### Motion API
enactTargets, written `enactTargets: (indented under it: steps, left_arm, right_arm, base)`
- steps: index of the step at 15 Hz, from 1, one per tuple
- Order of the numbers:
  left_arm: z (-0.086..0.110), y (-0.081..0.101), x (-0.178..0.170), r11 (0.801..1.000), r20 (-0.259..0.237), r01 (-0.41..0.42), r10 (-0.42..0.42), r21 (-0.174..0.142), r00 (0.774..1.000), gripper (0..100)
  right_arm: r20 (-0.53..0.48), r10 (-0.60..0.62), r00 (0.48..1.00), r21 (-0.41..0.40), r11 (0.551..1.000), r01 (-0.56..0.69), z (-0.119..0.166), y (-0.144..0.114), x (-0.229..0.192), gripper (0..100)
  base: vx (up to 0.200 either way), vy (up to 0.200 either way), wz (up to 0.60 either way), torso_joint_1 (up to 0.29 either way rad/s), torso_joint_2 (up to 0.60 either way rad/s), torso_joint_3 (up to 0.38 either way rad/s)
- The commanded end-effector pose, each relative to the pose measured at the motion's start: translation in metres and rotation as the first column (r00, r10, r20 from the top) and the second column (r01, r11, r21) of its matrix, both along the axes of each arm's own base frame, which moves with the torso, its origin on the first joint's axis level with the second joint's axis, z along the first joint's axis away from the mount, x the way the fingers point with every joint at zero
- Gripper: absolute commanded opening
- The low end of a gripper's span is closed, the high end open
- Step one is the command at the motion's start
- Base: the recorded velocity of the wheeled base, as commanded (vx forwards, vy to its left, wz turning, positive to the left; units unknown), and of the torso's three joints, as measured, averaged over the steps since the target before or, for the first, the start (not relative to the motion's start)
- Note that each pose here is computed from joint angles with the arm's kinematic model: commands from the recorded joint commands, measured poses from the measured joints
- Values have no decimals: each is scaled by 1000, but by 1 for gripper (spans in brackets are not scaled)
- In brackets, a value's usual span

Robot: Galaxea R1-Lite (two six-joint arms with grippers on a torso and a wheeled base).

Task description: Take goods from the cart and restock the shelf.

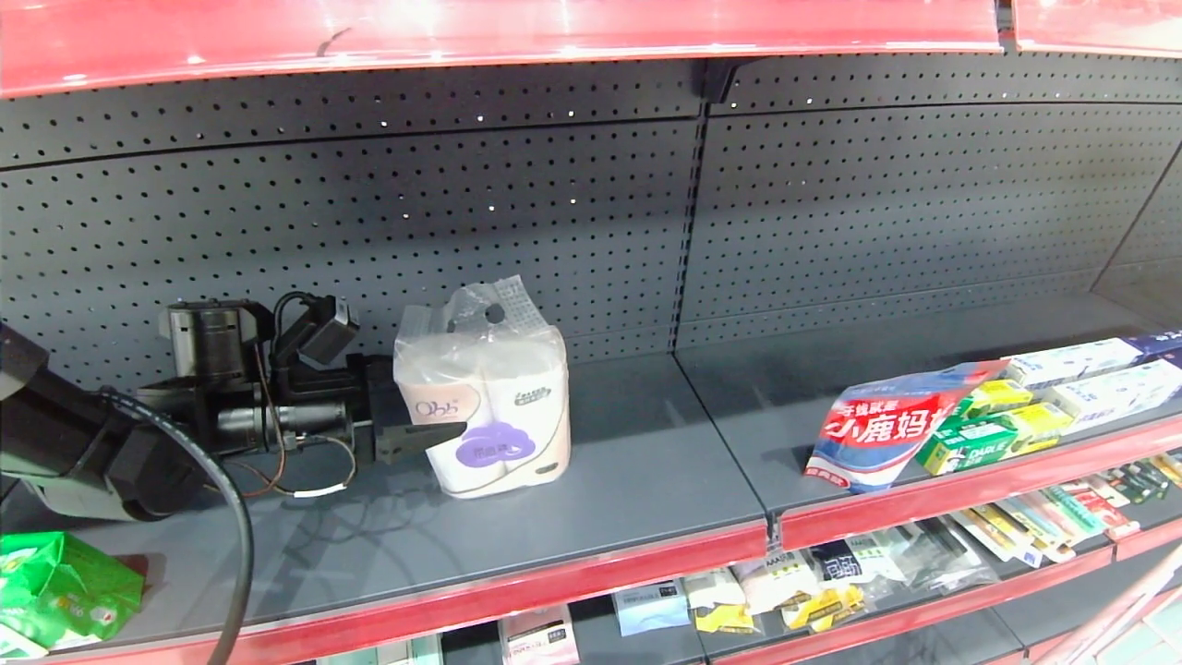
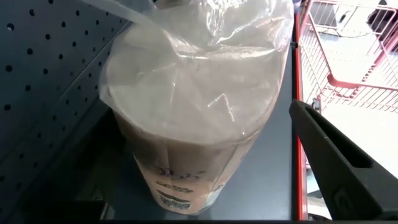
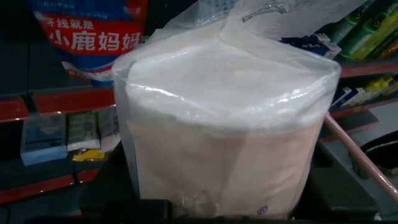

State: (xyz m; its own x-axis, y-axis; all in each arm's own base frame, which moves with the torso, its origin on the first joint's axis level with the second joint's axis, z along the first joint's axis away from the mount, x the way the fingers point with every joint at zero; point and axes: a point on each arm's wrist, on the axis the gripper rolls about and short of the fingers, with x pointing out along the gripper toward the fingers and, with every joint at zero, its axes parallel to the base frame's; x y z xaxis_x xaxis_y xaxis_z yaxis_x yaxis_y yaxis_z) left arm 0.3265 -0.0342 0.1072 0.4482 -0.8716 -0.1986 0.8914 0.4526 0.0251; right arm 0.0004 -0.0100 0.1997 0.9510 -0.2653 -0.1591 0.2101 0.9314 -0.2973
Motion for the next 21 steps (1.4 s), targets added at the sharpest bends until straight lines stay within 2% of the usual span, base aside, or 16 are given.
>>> enactTargets:
  steps: [1, 2, 3, 10, 15, 18, 21]
  left_arm:
    - [1, 0, 0, 1000, 0, -1, 1, 0, 1000, 100]
    - [0, 0, 0, 1000, -5, -3, 3, -1, 1000, 100]
    - [-1, 1, -1, 1000, -8, -3, 3, -2, 1000, 0]
    - [-2, 0, 3, 1000, -5, -2, 2, -2, 1000, 0]
    - [6, 4, -9, 999, 4, 26, -26, -19, 1000, 0]
    - [2, 11, -27, 999, -33, 32, -33, -30, 999, 0]
    - [0, 19, -38, 999, -49, 17, -19, -36, 999, 0]
  right_arm:
    - [-1, 0, 1000, 0, 1000, 0, 0, 0, 0, 0]
    - [-1, 0, 1000, 0, 1000, 0, 0, 0, 0, 0]
    - [1, -1, 1000, 1, 1000, 1, 0, 0, 0, 0]
    - [8, -3, 1000, 1, 1000, 3, 2, 0, -1, 0]
    - [8, -4, 1000, 1, 1000, 4, 2, 0, -1, 0]
    - [6, -7, 1000, 1, 1000, 7, 2, 0, 0, 0]
    - [3, -7, 1000, 0, 1000, 7, 1, 0, 0, 0]
  base:
    - [0, 0, 0, 0, 0, 0]
    - [0, 0, 0, 0, 0, 0]
    - [0, 0, 0, 0, 0, 0]
    - [0, 0, 0, 0, 0, 0]
    - [0, 0, 0, 0, 0, 0]
    - [0, 0, 0, 0, 0, 0]
    - [0, 0, 0, 0, 0, 0]
